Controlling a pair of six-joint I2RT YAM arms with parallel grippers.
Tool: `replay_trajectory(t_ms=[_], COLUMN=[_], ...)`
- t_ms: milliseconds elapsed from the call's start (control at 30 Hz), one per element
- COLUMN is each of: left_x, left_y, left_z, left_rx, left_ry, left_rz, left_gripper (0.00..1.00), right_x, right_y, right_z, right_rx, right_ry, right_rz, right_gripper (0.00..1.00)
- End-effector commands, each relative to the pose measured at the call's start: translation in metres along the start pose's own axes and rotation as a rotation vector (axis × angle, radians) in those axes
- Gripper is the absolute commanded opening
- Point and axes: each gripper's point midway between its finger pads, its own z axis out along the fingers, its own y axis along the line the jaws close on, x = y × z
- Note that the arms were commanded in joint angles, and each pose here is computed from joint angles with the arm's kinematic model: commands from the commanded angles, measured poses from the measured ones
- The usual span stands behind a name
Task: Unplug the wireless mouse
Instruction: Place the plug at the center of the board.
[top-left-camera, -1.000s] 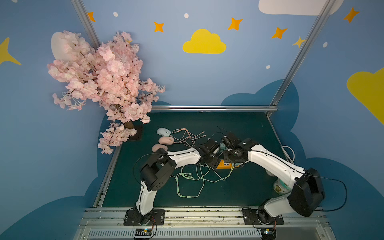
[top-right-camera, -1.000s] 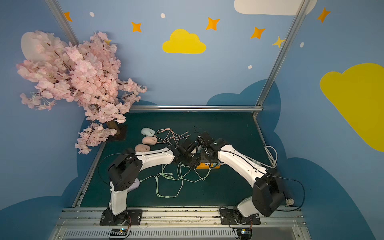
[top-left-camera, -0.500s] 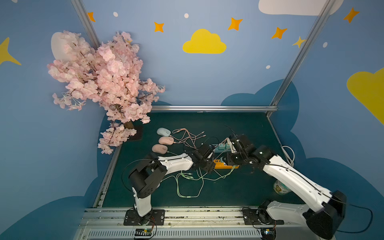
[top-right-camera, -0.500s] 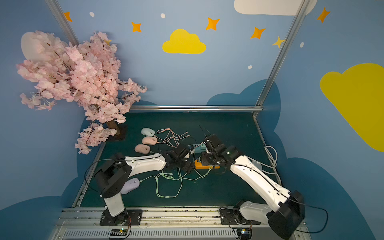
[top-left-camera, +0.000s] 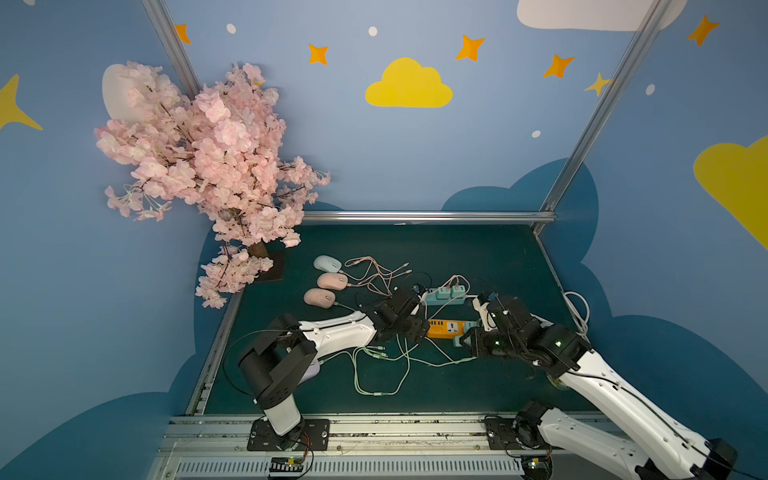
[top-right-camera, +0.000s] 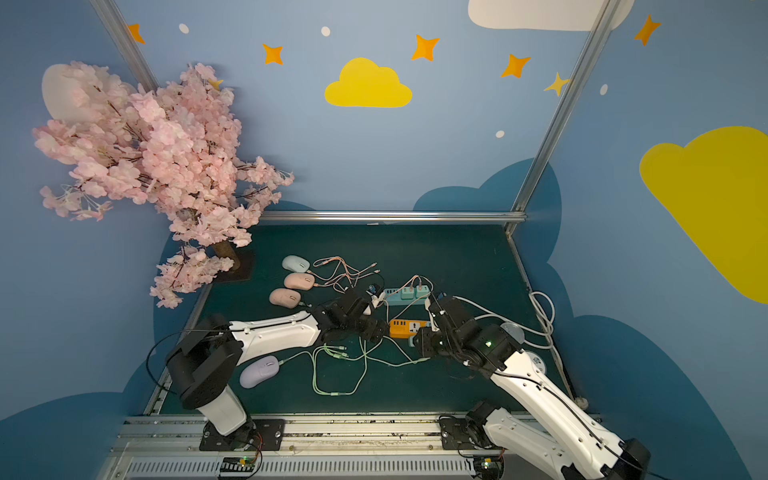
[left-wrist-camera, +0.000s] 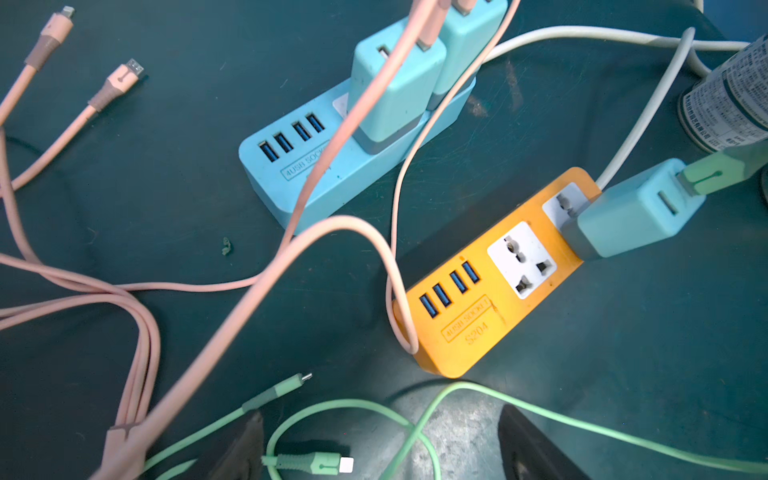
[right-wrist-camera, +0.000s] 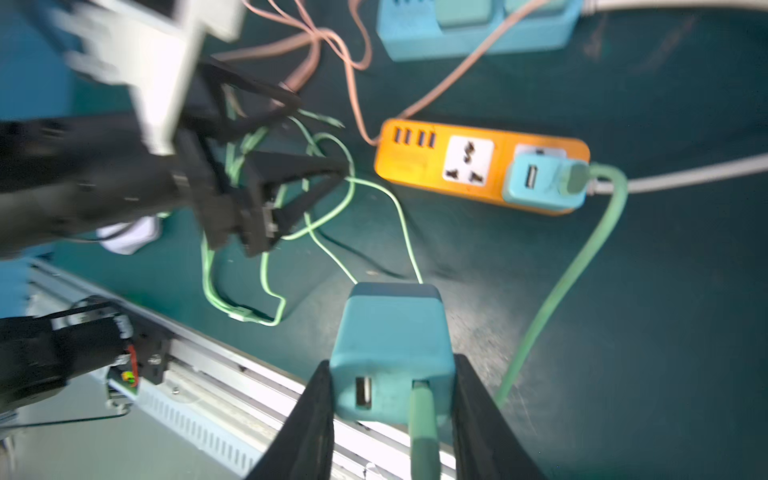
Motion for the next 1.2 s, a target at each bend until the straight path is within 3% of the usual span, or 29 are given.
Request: replay_trajectory(t_ms=[0, 167, 300, 400, 700, 933, 1167], left_x=[-0.002, 0.001, 0.0, -0.003, -0.012, -0.017, -0.018], left_y=[-0.001, 0.0, 0.001, 0.003, 0.006, 0.034, 0.063], left_z=[0.001, 0.002, 0.002, 0.0, -0.012, -0.037, -0.057], left_rx=[-0.004, -0.014, -0.02, -0.031, -0.041, -0.132, -0.163], left_ry=[0.004, 0.015, 0.017, 0.004, -0.038, -0.132, -0.216], left_rz=[-0.004, 0.002, 0.0, 0.0, -0.023, -0.062, -0.193], left_gripper=[0.88, 0.88, 0.88, 0.88, 0.89, 0.89, 0.9], right_x=[0.0, -0.011, -0.015, -0.02, -0.033, -0.04, -0.02], right_y=[-0.01, -0.026, -0.028, -0.017, 0.042, 0.062, 0.105], right_z=[0.012, 0.016, 0.015, 0.012, 0.004, 0.011, 0.039], right_rx=[0.087, 0.234, 0.27, 0.213, -0.064, -0.104, -0.238], right_ry=[0.029, 0.04, 0.037, 0.01, 0.015, 0.038, 0.135], right_rz=[0.021, 0.019, 0.006, -0.012, -0.124, -0.195, -0.269], right_gripper=[0.18, 0.21, 0.63, 0.72, 0.64, 0.55, 0.53])
